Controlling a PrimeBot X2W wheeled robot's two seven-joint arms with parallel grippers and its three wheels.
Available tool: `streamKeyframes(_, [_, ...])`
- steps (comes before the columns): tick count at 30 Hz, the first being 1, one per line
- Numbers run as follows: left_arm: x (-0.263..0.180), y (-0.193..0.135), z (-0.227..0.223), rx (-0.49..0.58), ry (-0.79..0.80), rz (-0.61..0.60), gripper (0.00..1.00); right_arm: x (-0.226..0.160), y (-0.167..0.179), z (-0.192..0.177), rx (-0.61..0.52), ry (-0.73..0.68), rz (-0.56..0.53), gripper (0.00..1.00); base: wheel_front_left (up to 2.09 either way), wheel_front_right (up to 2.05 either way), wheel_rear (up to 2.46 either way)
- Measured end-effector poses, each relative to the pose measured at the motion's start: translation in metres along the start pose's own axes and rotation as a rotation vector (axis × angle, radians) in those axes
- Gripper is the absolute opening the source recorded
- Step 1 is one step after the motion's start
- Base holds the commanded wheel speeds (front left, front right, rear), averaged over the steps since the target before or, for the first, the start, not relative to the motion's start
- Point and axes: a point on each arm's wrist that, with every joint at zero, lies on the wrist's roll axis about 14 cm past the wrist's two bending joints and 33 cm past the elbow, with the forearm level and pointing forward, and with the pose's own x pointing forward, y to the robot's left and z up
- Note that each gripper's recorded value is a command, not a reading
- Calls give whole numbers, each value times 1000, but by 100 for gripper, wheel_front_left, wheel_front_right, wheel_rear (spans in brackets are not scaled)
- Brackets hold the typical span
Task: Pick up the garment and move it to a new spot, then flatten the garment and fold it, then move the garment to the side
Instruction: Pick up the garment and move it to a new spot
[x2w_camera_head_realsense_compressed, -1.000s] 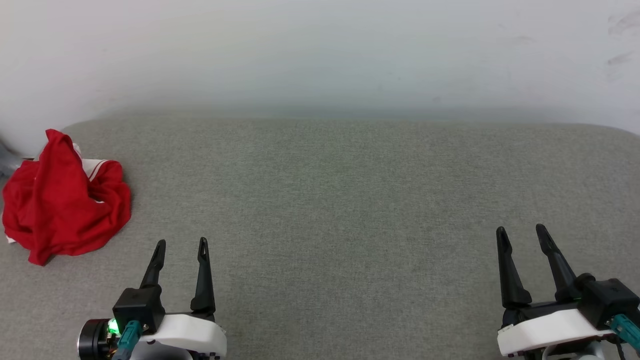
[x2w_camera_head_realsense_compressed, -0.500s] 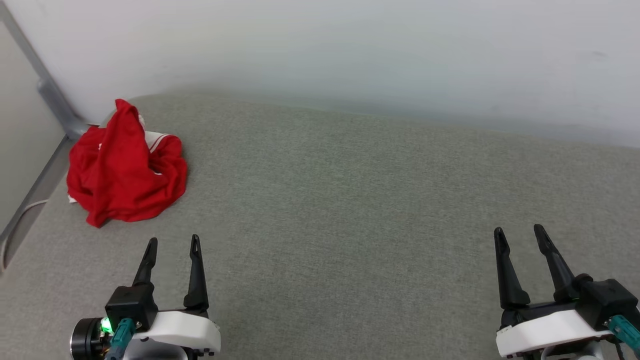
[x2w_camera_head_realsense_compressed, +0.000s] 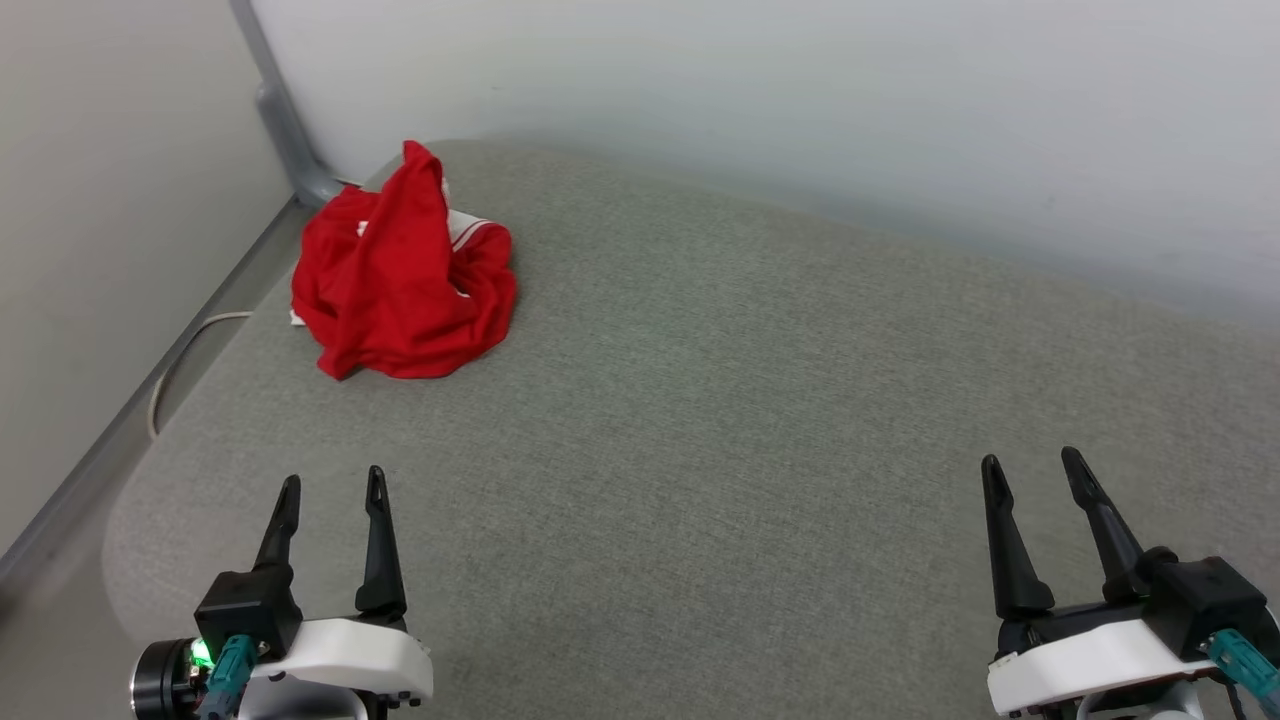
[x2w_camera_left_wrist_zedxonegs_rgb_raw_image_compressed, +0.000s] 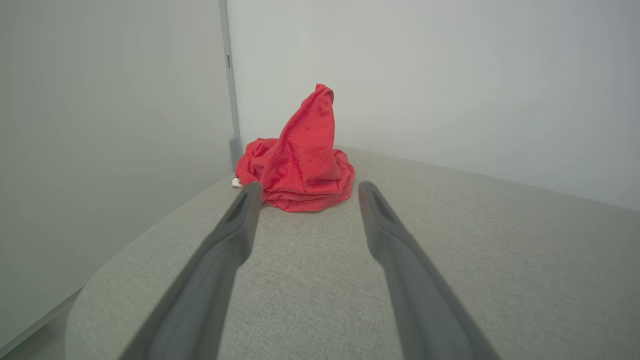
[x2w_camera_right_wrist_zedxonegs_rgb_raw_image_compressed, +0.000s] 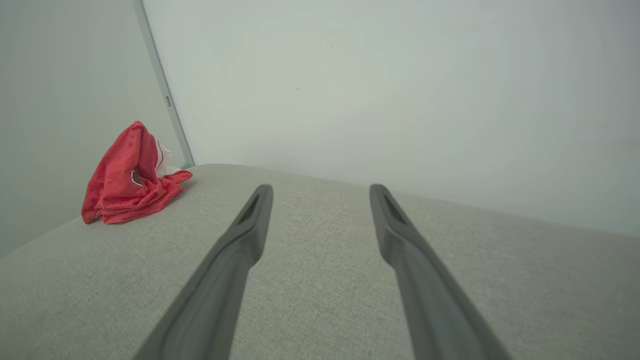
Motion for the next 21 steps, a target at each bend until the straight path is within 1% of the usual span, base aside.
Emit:
streamKeyframes(6, [-13,28,3,7,-1,88,100,13,23,-7,10,12,73,100,0,0,0])
streamKeyframes(7, [-18,40,4,9,-2,124,100,18,34,-9,14,16,106,100,0,0,0])
streamKeyframes(9, [-22,47,5,11,-3,143,100,20,39,-10,15,18,122,100,0,0,0])
streamKeyframes(16, [-25,54,3,6,5,167,100,20,43,-13,10,24,136,100,0,0,0])
streamKeyframes(21, [-17,52,4,7,0,153,100,18,37,-14,0,28,121,100,0,0,0])
